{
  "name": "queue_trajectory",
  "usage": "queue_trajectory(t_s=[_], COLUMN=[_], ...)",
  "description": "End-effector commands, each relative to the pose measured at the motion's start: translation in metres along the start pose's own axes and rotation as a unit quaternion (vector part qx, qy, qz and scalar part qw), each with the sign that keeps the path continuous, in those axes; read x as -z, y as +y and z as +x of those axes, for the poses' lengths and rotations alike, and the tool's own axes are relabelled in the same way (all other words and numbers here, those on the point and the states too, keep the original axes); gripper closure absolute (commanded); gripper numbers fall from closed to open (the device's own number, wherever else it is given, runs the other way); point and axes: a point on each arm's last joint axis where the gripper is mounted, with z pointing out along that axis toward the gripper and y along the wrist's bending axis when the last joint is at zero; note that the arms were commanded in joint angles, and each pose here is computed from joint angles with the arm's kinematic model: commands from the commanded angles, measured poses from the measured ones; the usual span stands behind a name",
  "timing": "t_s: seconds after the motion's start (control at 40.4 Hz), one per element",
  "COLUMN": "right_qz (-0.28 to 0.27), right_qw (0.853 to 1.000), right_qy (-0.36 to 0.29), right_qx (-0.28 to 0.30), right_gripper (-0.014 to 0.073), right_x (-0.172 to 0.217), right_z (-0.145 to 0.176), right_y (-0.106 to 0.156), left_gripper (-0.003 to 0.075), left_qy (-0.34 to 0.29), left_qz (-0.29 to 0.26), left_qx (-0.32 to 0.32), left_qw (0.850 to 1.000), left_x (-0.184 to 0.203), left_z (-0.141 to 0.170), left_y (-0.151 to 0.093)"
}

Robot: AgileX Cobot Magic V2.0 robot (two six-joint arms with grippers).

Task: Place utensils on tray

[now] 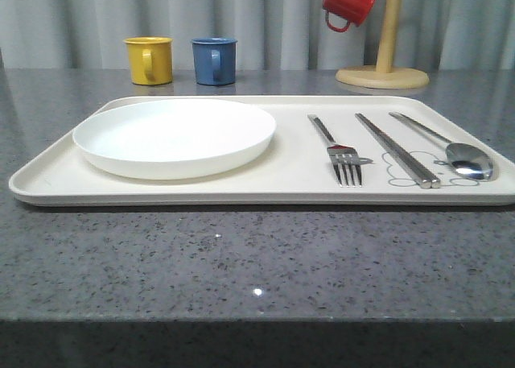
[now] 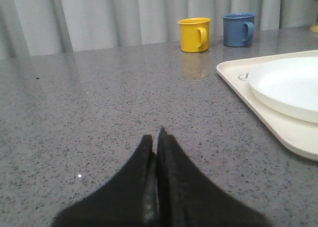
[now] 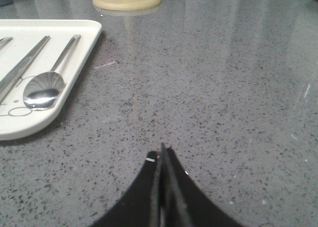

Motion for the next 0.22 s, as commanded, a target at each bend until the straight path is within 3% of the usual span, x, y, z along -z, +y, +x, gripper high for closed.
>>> queue_trajectory(t_s=[0.0,0.198], right_qz=[0.004,0.004], right_qw=[0.999,0.999], right_qy=[-0.053,-0.053], right_qx=[0.004,0.004], right_gripper=[0.0716,0.0716], right_x=[0.0017,0.0017], right_z=[-0.0089,-0.0089], right_y=[-0.0005,-0.0005], left_gripper=[0.0738,0.0738], left_qy=[-0.052,-0.052], left_qz=[-0.007,-0.007], left_qx=[0.009,0.009], left_qw=[0.999,0.999], left_x=[0.0025,0.0025], left_z=[-0.0093,-0.0093], left_y=[0.0013,0.0013])
